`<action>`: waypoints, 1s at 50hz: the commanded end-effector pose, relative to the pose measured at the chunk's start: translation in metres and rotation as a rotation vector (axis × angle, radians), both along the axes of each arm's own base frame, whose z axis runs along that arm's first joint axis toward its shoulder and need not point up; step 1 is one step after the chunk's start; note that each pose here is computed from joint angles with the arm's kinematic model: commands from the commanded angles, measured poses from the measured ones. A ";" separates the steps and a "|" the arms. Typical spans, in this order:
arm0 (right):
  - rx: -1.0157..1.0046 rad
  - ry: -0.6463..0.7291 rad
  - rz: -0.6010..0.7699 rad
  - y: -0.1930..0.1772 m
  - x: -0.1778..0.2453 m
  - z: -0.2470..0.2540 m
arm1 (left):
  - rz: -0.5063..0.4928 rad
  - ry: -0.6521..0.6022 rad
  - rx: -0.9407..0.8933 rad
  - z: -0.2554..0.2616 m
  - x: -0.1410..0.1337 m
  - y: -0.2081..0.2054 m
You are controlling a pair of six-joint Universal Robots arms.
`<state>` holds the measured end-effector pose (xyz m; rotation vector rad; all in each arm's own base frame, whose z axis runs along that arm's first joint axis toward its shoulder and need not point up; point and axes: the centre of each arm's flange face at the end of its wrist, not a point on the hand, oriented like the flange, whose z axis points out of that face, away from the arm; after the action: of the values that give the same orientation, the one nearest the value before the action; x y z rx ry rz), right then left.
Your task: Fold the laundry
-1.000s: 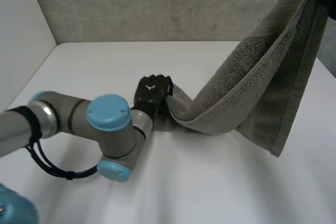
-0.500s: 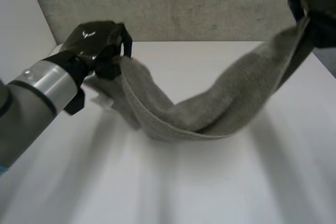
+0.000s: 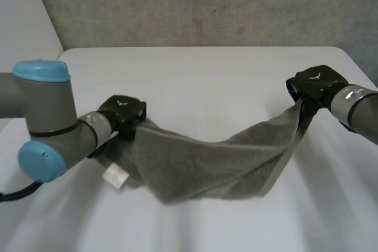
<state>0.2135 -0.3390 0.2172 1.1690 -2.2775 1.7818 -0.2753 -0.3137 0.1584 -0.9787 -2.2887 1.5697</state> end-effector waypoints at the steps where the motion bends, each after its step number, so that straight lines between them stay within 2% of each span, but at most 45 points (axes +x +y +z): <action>1: -0.071 -0.038 -0.051 -0.011 -0.003 -0.011 | 0.041 0.045 -0.158 0.011 -0.008 -0.031; 8: -0.107 -0.044 -0.058 -0.014 -0.005 -0.020 | 0.066 0.037 -0.161 0.021 -0.004 -0.024; 18: -0.090 -0.039 -0.056 -0.010 -0.006 -0.028 | 0.102 0.012 -0.122 0.033 0.016 0.009; 24: -0.075 -0.032 -0.052 -0.008 -0.006 -0.033 | 0.200 -0.004 -0.069 0.021 0.033 0.006; 31: -0.069 -0.025 -0.048 -0.007 -0.005 -0.036 | 0.296 0.085 0.014 0.006 0.037 -0.001; 50: -0.060 -0.019 -0.037 -0.004 -0.003 -0.039 | 0.307 0.070 0.103 -0.023 0.035 -0.008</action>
<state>0.2106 -0.3435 0.1787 1.0949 -2.2232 1.8425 -0.2396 -0.3187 0.1416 -0.5484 -2.5272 1.5588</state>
